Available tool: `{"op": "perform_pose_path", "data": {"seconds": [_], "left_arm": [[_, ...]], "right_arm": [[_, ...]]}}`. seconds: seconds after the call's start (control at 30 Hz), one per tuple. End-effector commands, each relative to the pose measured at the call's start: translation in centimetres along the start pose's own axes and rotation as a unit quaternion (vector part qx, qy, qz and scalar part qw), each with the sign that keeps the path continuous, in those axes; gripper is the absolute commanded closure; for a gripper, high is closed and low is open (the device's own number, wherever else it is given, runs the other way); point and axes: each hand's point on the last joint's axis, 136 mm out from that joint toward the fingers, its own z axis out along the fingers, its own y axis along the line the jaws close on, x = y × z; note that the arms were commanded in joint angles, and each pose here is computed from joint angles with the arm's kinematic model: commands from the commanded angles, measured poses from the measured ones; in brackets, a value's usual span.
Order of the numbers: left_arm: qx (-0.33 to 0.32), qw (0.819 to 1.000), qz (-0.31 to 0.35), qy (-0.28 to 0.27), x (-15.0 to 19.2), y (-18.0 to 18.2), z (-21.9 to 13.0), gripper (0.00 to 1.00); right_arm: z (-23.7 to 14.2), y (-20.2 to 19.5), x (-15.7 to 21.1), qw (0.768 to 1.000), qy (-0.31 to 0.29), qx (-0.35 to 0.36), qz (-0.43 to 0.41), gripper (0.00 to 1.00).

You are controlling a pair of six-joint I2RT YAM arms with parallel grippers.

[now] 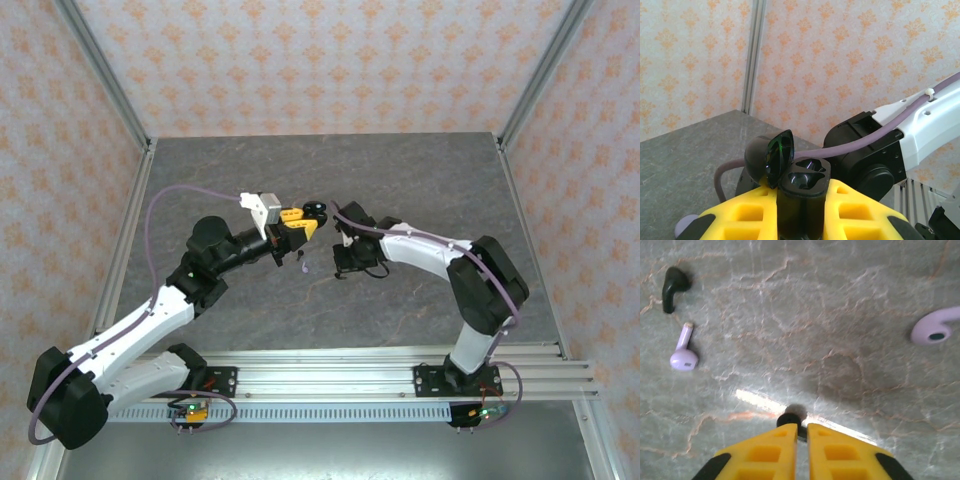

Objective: Insert wireless bluetooth earbuds into charging case

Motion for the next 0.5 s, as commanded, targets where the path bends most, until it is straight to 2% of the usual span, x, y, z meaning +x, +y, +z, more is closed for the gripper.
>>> {"op": "perform_pose_path", "data": {"seconds": [0.0, 0.17, 0.47], "left_arm": [[-0.003, 1.000, 0.010, -0.011, -1.1, -0.3, -0.2, 0.86], [-0.004, 1.000, 0.009, -0.010, -1.0, -0.3, -0.2, 0.86], [-0.003, 1.000, 0.008, -0.009, -0.9, -0.3, -0.2, 0.86]], "right_arm": [[0.4, -1.6, -0.2, 0.999, 0.001, 0.050, 0.005, 0.91], [1.4, -1.6, 0.3, 0.999, 0.017, 0.049, 0.007, 0.95], [2.5, -1.7, 1.2, 0.998, 0.040, 0.044, 0.010, 0.96]]}}
